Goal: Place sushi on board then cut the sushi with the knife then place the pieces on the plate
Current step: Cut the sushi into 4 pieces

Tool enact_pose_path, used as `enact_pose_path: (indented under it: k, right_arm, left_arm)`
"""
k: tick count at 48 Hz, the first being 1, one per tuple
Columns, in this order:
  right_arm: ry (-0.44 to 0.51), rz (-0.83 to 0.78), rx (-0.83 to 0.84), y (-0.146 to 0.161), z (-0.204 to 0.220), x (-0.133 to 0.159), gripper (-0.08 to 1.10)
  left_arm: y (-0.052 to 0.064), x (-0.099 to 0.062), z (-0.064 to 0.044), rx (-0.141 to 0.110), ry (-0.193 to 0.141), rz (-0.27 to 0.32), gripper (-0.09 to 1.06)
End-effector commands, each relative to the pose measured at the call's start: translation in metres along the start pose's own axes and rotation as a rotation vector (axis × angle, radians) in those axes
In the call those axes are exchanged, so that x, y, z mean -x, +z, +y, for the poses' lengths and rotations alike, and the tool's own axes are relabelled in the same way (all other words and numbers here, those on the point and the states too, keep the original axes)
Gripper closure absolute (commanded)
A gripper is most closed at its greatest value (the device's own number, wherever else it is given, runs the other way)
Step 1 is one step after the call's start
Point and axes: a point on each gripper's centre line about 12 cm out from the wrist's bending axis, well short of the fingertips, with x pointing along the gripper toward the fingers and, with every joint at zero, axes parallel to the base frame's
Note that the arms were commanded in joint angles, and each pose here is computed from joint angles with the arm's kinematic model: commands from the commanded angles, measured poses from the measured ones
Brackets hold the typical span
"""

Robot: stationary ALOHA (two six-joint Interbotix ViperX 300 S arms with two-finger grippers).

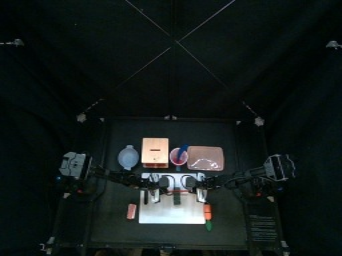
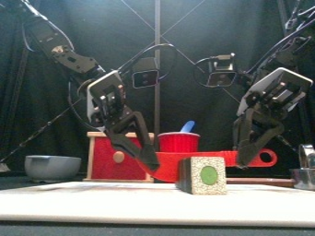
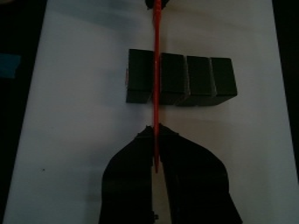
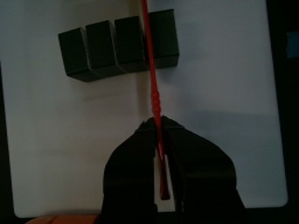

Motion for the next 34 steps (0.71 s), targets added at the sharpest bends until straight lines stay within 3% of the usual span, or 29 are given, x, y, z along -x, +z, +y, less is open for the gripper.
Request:
enact_pose_path:
  k: [1, 7, 18, 34]
  right_arm:
    - [-0.012, 0.018, -0.011, -0.002, -0.005, 0.003, 0.74]
    - [-0.031, 0.026, -0.021, -0.002, -0.014, 0.003, 0.74]
    - [-0.06, 0.032, -0.022, -0.002, -0.027, 0.002, 0.74]
    - [-0.068, 0.033, -0.023, 0.005, -0.029, 0.01, 0.74]
  left_arm:
    - [0.003, 0.002, 0.006, 0.009, 0.008, 0.004, 0.57]
    - [0.005, 0.002, 0.016, 0.023, 0.027, 0.001, 0.57]
    - [0.006, 0.002, 0.031, 0.016, 0.052, 0.003, 0.57]
    - [0.017, 0.009, 0.033, 0.004, 0.054, -0.03, 0.57]
